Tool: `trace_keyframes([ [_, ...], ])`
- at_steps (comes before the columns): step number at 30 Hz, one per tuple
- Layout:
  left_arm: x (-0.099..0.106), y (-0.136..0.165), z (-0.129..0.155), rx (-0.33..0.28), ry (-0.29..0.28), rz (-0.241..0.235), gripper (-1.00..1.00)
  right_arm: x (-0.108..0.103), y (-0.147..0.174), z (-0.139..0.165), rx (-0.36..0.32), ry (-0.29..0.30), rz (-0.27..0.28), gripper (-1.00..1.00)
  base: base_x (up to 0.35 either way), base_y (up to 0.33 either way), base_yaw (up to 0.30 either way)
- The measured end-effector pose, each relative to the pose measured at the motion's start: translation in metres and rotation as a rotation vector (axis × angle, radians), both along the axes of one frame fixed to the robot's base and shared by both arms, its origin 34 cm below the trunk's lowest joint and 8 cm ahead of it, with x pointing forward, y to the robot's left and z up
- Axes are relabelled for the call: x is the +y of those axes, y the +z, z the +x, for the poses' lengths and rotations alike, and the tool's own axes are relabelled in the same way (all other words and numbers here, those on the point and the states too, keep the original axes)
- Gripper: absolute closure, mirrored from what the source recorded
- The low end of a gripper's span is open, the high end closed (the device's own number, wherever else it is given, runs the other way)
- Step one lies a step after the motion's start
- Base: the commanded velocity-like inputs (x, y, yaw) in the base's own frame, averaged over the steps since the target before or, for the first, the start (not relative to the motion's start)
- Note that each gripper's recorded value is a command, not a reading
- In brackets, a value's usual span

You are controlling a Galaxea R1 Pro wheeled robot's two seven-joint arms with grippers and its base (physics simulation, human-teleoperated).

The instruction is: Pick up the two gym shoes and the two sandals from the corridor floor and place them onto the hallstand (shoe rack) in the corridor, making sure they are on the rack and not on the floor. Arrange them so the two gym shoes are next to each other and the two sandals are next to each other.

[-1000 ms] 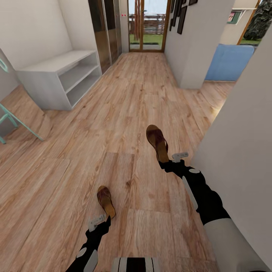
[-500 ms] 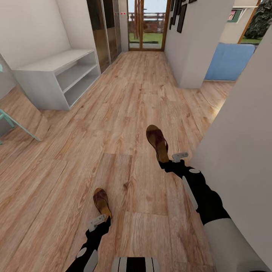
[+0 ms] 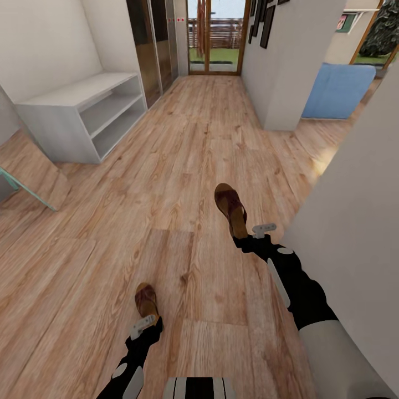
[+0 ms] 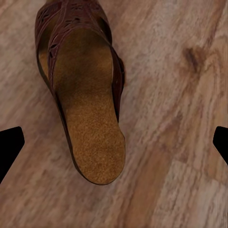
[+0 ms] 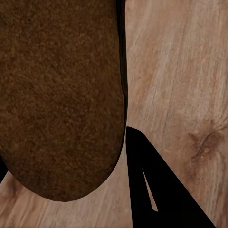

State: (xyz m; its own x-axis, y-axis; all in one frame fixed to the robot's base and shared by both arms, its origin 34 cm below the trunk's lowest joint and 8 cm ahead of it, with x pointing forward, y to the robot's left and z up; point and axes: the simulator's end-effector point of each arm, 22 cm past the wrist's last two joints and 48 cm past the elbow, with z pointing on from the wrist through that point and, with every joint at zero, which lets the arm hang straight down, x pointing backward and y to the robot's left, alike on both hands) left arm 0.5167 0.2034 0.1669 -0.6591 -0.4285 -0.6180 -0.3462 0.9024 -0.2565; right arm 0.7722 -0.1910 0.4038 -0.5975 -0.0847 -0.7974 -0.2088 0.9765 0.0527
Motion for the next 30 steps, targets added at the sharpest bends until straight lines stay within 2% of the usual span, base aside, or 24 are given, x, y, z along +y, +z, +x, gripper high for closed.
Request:
trace_keyframes([
  [30, 0.0, -0.0001, 0.0, 0.0, 0.001, 0.0, -1.0, -0.0008, -0.0002, 0.0, 0.001, 0.0, 0.002, 1.0, 0.004, 0.0, 0.0],
])
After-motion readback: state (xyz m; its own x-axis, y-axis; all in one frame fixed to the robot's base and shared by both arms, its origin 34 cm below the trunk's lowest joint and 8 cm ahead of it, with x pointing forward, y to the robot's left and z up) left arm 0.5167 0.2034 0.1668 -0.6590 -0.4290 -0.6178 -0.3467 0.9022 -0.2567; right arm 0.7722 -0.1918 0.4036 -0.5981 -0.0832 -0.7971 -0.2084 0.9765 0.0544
